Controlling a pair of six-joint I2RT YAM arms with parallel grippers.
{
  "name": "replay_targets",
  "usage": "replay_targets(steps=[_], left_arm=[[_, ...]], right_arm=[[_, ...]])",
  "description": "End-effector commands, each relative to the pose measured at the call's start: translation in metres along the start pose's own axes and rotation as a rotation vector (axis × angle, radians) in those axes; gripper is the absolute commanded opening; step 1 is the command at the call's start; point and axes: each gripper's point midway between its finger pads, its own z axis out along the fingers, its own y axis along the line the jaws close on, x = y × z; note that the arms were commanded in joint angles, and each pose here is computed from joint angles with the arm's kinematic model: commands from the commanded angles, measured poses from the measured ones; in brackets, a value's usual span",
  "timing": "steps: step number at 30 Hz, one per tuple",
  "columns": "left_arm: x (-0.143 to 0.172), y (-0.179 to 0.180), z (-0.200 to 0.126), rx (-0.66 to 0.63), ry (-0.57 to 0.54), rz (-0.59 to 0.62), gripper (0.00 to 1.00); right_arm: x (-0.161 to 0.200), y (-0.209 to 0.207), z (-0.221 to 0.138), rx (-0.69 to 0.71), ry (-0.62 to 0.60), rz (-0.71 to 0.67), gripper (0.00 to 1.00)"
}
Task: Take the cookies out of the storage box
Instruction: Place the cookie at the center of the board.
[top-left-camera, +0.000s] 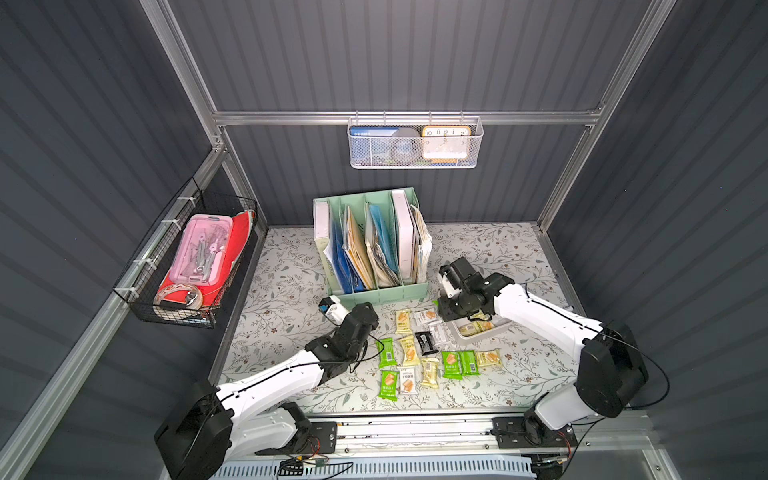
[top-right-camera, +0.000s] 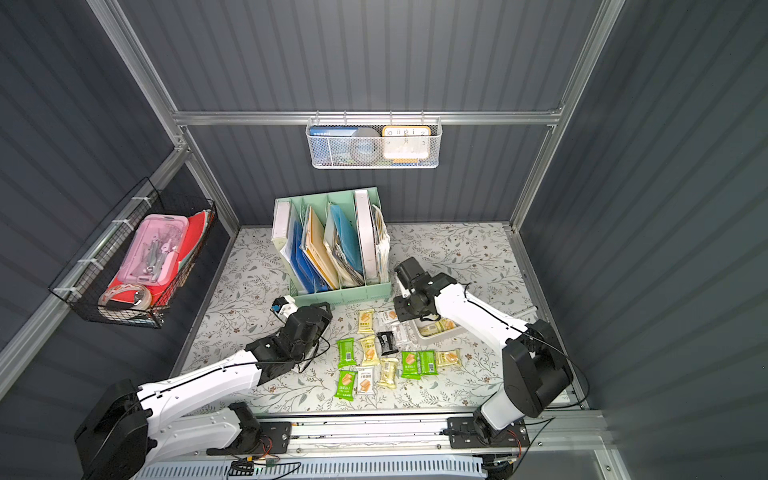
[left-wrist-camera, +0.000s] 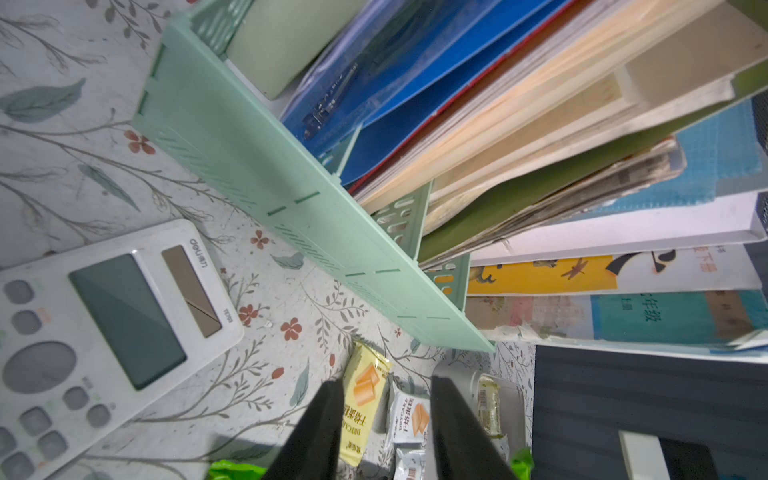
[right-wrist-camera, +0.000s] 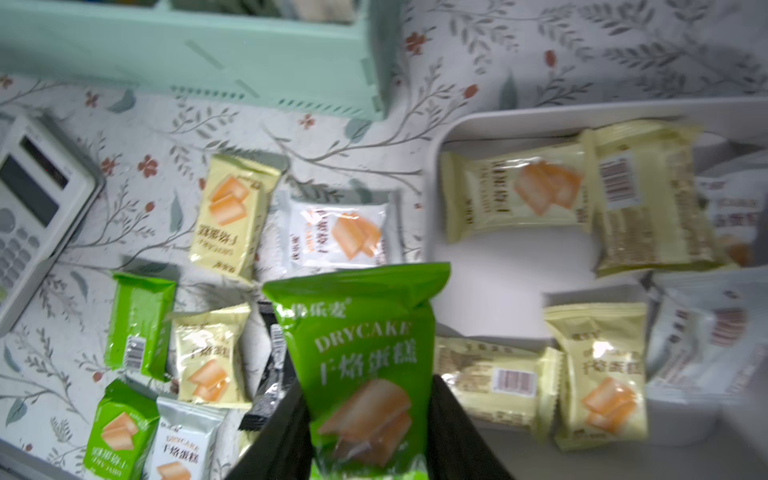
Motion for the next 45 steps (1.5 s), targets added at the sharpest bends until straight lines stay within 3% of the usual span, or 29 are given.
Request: replay_targets(steps=[1, 9, 17, 31, 35, 40, 45], left_arm=[[-0.021, 0.002, -0.012, -0.016, -0.026, 0.030, 0.40], [-0.070, 0.042, -0.051, -0.092, -0.157, -0.072, 0.39], [-0.096, 0.074, -0.092, -0.122, -0.265, -0.168, 0.38], [-0.099, 0.082, -0.101, -0.120, -0.268, -0.169, 0.38], [-0.095, 0.076, -0.095, -0.117, -0.248, -0.140, 0.39], [-0.090, 0.066, -0.087, -0.098, -0.220, -0.117, 0.39], [-0.087, 0.054, -0.083, -0.077, -0.202, -0.083, 0.39]], right_arm=[[0.014, 0.034, -0.004, -0.025, 0.037, -0.034, 0.43], [0.022, 0.141, 0.008, -0.105, 0.042, -0.148, 0.42], [0.030, 0.199, 0.034, -0.097, 0.038, -0.135, 0.42], [0.056, 0.226, 0.091, -0.034, 0.077, -0.092, 0.42], [0.060, 0.227, 0.097, -0.028, 0.081, -0.098, 0.47], [0.059, 0.231, 0.091, -0.053, 0.073, -0.103, 0.55], [0.036, 0.223, 0.047, -0.085, -0.058, -0.094, 0.57]])
